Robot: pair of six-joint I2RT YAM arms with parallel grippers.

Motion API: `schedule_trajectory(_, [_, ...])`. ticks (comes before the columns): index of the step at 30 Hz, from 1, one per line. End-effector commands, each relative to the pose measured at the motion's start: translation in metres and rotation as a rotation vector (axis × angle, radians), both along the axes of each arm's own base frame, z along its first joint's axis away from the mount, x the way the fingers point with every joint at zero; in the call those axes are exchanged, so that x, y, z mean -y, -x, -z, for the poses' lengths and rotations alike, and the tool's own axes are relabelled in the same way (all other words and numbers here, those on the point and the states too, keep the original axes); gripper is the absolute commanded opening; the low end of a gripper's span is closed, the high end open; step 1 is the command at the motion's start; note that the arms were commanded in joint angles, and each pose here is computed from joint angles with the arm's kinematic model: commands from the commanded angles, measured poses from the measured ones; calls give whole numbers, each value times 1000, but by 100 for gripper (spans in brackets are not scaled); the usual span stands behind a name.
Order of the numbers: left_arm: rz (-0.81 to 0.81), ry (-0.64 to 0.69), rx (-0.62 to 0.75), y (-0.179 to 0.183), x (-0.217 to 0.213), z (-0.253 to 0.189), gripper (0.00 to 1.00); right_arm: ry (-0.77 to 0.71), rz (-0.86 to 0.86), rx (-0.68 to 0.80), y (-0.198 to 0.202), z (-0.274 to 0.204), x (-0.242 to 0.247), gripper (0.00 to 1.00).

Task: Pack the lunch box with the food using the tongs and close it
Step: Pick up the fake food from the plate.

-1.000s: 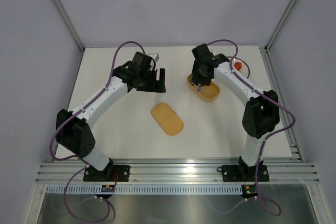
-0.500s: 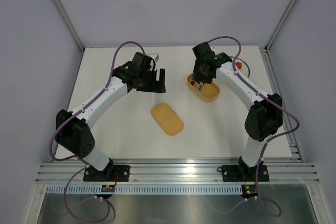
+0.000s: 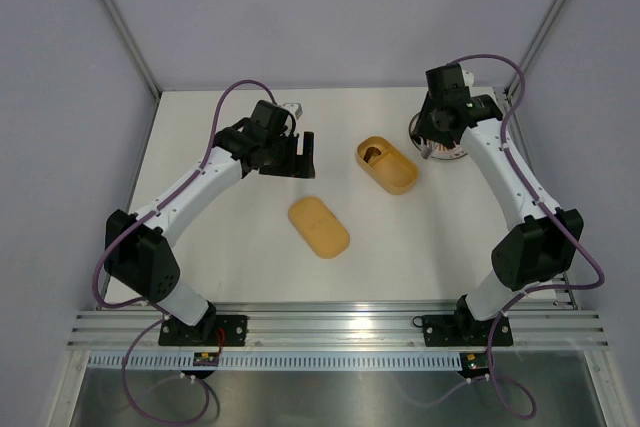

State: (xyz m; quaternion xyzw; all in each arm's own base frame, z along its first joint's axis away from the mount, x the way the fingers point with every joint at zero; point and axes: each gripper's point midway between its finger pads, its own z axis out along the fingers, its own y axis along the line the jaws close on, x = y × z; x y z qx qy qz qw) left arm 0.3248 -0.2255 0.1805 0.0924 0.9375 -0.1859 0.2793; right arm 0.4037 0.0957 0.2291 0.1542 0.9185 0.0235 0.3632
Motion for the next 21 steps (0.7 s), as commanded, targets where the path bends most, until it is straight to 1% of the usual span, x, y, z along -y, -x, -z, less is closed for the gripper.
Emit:
schedule_trajectory(1, [13, 48, 69, -3, 2, -24, 82, 10, -16, 28, 6, -15, 24, 43])
schedule_trajectory(8, [23, 54, 55, -3, 5, -23, 82, 15, -22, -44, 3, 4, 52, 43])
schedule_trajectory(14, [24, 42, 45, -4, 5, -19, 81, 9, -30, -99, -4, 24, 59, 43])
schedule_trajectory(21, [21, 23, 43, -5, 3, -16, 82, 57, -44, -161, -15, 41, 68, 45])
